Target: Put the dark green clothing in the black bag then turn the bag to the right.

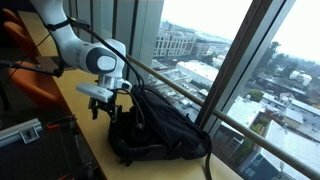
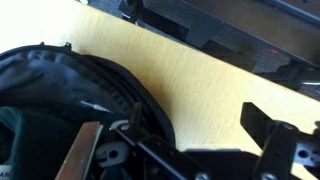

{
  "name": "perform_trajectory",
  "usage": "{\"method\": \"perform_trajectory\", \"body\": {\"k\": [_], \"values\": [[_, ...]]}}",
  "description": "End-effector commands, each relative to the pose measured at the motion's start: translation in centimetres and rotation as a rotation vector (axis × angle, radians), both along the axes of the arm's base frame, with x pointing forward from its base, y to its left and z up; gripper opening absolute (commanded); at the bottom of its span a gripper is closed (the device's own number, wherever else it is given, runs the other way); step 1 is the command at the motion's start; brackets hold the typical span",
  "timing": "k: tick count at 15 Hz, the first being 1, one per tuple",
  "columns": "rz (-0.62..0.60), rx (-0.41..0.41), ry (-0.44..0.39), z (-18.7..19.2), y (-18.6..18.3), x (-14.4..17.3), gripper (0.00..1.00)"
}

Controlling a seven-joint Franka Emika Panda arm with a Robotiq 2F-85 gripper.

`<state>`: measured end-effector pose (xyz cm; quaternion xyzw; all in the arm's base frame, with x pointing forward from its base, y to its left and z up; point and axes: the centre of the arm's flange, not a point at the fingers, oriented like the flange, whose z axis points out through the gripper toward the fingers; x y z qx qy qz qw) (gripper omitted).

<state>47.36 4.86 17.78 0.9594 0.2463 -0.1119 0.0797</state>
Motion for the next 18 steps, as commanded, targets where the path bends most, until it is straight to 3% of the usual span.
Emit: {"method": "perform_trajectory", "body": {"k": [1, 6, 18], "values": [[0.006, 0.019, 0.039, -1.2, -1.2, -0.9, 1.00], [0.045, 0.023, 0.027, -1.7, -3.3, -0.4, 1.00], [0.179, 0.071, 0.037, -4.3, -2.2, -0.1, 1.00]]}}
